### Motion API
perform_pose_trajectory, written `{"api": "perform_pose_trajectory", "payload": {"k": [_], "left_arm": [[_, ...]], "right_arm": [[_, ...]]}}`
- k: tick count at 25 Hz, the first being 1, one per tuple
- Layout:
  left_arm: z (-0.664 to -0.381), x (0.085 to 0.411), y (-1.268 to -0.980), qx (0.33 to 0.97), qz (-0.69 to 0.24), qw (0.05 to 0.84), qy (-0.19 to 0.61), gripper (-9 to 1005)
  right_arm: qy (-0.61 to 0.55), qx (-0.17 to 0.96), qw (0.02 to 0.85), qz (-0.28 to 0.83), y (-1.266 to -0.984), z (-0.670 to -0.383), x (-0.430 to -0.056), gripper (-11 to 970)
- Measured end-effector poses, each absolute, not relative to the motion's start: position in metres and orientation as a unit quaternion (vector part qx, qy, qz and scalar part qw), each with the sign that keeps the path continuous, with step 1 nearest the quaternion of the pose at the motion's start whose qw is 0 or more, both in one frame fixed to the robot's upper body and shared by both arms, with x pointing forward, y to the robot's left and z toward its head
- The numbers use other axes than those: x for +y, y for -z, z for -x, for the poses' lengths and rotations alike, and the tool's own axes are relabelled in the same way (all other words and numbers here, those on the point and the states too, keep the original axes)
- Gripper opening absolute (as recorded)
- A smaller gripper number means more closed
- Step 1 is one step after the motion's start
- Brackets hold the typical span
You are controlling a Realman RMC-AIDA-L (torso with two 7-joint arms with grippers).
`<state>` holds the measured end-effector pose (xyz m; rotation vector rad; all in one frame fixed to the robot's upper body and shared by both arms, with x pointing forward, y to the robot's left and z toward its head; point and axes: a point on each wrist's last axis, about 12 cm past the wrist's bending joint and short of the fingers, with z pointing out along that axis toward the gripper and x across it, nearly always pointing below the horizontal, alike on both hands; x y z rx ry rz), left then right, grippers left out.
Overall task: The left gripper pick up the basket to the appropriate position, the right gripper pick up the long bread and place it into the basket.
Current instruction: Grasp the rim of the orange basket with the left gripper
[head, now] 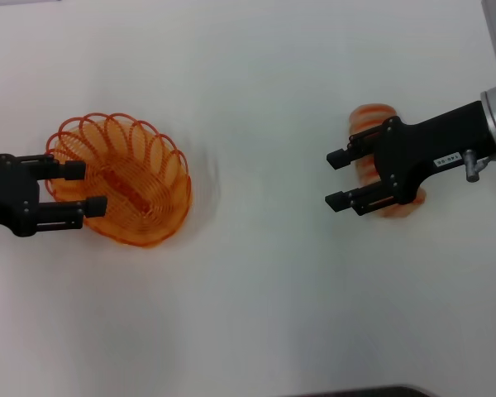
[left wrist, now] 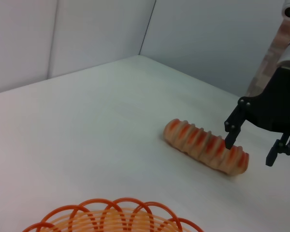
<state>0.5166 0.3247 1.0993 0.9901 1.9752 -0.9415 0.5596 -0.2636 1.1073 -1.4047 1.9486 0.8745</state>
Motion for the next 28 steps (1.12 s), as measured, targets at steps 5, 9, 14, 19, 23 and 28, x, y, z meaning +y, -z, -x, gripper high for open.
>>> {"api": "perform_pose_trajectory", "payload": {"k": [5,9,14,19,23,28], "left_arm": [[-0.517,0.324,-1.100,0.766,-0.385,0.362,0.366,729],[-0.517,0.324,-1.100,0.766,-0.385,0.361,0.366,729],[-0.517,0.325,-1.100,0.766,-0.383,0.364,0.366,730],[-0.525,0.329,-1.110,0.766,-0.352,0.387,0.374,730],[-0.535,0.334,-1.124,0.763,-0.324,0.412,0.380,729],[-0.555,0.341,-1.140,0.778,-0.269,0.440,0.360,730]], "right_arm": [[-0.326,0.730,0.288,0.527,-1.107,-0.560,-0.263,704],[-0.326,0.731,0.287,0.527,-1.107,-0.560,-0.263,704],[-0.324,0.732,0.288,0.526,-1.108,-0.561,-0.265,703],[-0.319,0.734,0.290,0.525,-1.107,-0.562,-0.264,703],[-0.319,0.734,0.290,0.525,-1.106,-0.562,-0.264,703],[-0.320,0.734,0.291,0.524,-1.104,-0.560,-0.264,703]]}}
